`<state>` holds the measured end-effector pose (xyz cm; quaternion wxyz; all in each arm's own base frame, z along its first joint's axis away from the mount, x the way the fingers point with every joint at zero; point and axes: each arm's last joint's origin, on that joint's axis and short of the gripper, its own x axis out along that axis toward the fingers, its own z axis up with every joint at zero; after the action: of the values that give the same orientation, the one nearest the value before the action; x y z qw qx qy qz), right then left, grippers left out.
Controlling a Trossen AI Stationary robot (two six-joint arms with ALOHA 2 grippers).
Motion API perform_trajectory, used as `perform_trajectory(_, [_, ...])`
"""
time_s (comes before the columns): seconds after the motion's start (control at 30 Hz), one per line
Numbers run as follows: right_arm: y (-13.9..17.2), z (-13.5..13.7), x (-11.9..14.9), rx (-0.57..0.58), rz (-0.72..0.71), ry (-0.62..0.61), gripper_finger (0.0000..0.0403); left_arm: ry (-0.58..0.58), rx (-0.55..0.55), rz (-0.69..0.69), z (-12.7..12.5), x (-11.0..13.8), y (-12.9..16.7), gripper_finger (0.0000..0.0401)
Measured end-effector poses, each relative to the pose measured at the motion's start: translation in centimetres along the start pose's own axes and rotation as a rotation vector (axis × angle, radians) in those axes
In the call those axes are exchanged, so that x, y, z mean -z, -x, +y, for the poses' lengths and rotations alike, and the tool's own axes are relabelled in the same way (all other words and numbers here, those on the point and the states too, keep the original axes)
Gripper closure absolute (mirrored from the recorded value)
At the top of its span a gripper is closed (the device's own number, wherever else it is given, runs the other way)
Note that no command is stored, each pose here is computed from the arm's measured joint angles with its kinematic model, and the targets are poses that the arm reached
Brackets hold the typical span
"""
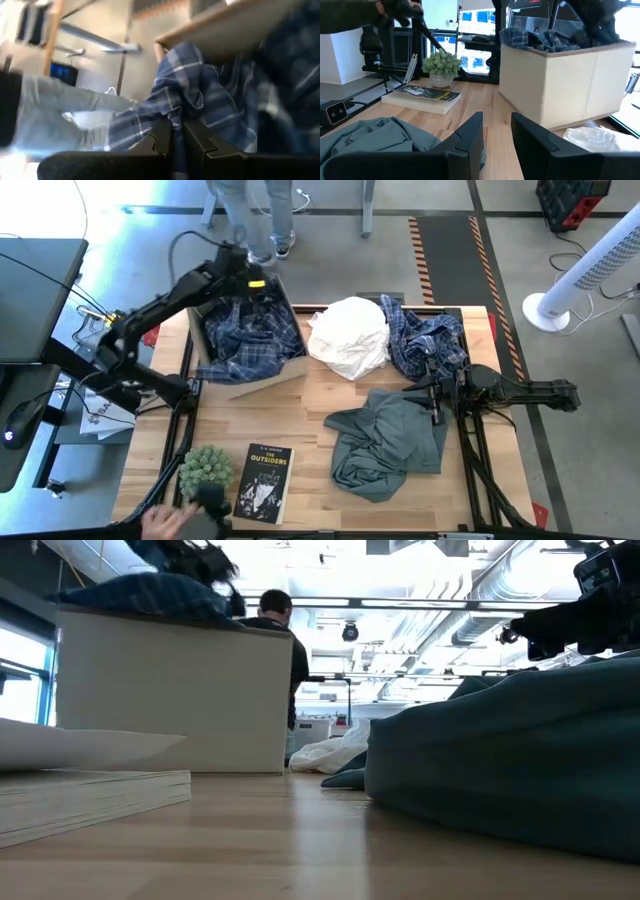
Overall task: Sort clothes
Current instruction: Put the bottom blue plaid shirt into the laundry organizer
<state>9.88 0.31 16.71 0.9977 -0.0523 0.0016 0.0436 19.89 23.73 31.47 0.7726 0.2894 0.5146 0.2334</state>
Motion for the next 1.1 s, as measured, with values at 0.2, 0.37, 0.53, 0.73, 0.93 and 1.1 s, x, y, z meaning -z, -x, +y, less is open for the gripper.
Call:
perform_trajectory(0.2, [0.0, 0.0, 0.0, 0.000, 0.000, 0.000, 0.0304, -0.409, -0.043, 0.262, -1.0, -0.8, -4.3, 0.0385])
perform_trajectory(0.37, [0.0, 0.0, 0.0, 0.000, 0.000, 0.000, 0.0304, -0.444, -0.093, 0.254, -0.9, -1.4, -3.6, 0.0364])
perform_trajectory(0.53, [0.0, 0.0, 0.0, 0.000, 0.000, 0.000, 0.0304, -0.401, -0.143, 0.104, -0.3, -2.0, -0.1, 0.0336])
perform_trajectory(0.73, [0.0, 0.0, 0.0, 0.000, 0.000, 0.000, 0.0304, -0.259, -0.212, 0.011, 0.3, -1.8, 4.5, 0.0298])
perform_trajectory(0.93, [0.0, 0.0, 0.0, 0.000, 0.000, 0.000, 0.0304, -0.064, -0.185, -0.056, 0.5, -0.8, 6.5, 0.0247])
perform_trajectory(1.1, [0.0, 0.0, 0.0, 0.000, 0.000, 0.000, 0.0304, 0.124, -0.102, -0.018, 1.0, 1.0, 4.7, 0.0232])
